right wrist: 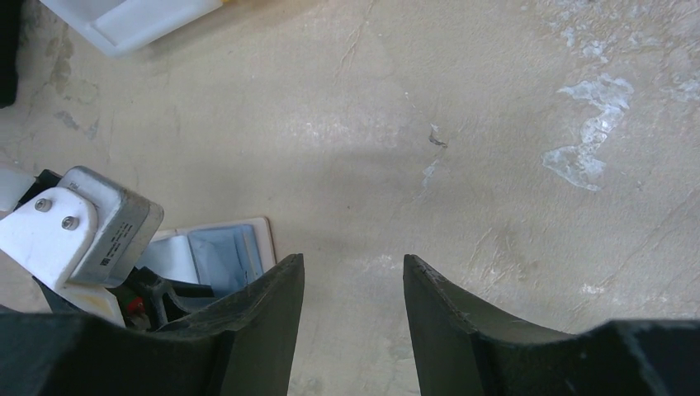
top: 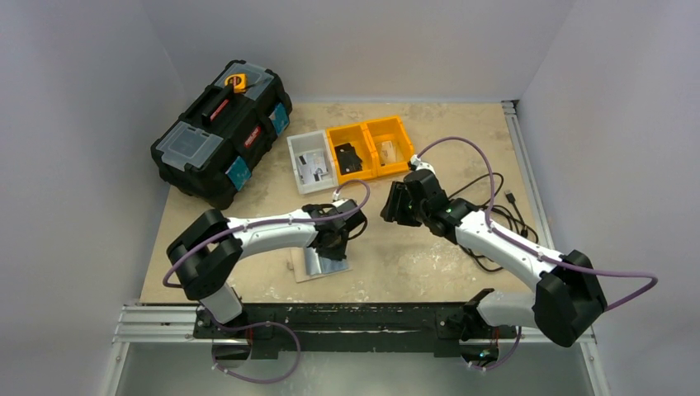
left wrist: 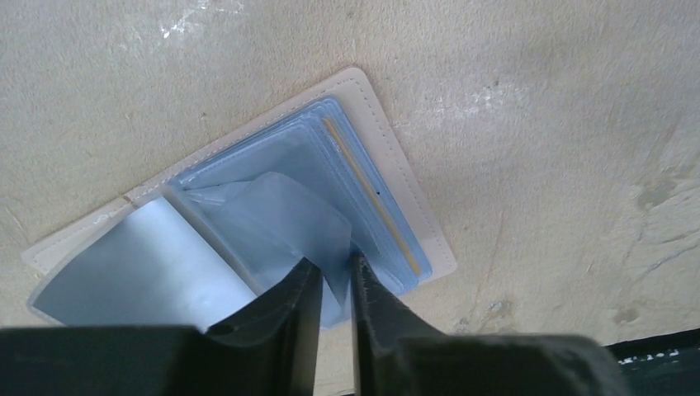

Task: Take the credit cards out of the card holder
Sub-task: Remove the credit card from the card holder.

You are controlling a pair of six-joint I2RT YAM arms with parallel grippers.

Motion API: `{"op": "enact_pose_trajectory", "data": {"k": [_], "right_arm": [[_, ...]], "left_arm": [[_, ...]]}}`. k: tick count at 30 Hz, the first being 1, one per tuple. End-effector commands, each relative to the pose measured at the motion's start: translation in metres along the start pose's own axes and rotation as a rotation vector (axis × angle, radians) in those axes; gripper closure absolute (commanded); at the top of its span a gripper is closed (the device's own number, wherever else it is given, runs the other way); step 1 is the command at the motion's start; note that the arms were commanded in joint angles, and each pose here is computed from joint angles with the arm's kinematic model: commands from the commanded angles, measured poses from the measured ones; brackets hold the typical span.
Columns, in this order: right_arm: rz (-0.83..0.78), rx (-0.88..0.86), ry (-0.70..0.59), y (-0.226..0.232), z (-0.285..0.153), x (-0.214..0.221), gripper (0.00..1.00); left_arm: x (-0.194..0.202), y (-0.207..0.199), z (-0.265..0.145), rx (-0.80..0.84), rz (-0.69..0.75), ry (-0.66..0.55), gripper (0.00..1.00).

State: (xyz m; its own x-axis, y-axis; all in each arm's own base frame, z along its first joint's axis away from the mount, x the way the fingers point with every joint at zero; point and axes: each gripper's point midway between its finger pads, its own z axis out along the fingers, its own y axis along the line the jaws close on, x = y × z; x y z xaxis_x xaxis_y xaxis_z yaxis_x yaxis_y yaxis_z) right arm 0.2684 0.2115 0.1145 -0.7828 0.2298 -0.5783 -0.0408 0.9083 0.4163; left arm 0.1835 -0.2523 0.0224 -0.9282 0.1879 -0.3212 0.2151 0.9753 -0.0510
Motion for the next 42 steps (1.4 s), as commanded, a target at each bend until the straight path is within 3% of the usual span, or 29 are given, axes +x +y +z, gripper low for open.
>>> {"op": "enact_pose_trajectory", "data": {"k": [1, 4, 14, 26, 31, 37, 42], "right_arm": [[0.010, -0.031, -0.015, 0.006, 0.002, -0.003, 0.53], [0.014, -0.066, 0.011, 0.010, 0.002, 0.006, 0.53], [0.010, -0.223, 0.135, 0.053, 0.007, 0.064, 0.54], [-0.010, -0.235, 0.223, 0.081, 0.022, 0.107, 0.72], [-0.029, -0.252, 0.245, 0.095, 0.025, 0.118, 0.73], [-0.059, -0.272, 0.264, 0.115, 0.029, 0.128, 0.73], [-0.084, -0.293, 0.281, 0.134, 0.034, 0.133, 0.73]], "left_arm": [[0.021, 0.014, 0.024, -0.056, 0.013, 0.045, 0.91], [0.016, 0.003, 0.017, 0.005, 0.011, 0.026, 1.00], [-0.008, -0.040, -0.030, 0.299, -0.006, -0.097, 1.00], [0.009, -0.017, -0.030, 0.309, -0.160, -0.119, 1.00], [0.014, -0.007, -0.030, 0.313, -0.199, -0.139, 1.00], [0.011, 0.009, -0.043, 0.277, -0.223, -0.185, 0.86], [0.015, 0.040, -0.052, 0.145, -0.251, -0.187, 0.73]]}}
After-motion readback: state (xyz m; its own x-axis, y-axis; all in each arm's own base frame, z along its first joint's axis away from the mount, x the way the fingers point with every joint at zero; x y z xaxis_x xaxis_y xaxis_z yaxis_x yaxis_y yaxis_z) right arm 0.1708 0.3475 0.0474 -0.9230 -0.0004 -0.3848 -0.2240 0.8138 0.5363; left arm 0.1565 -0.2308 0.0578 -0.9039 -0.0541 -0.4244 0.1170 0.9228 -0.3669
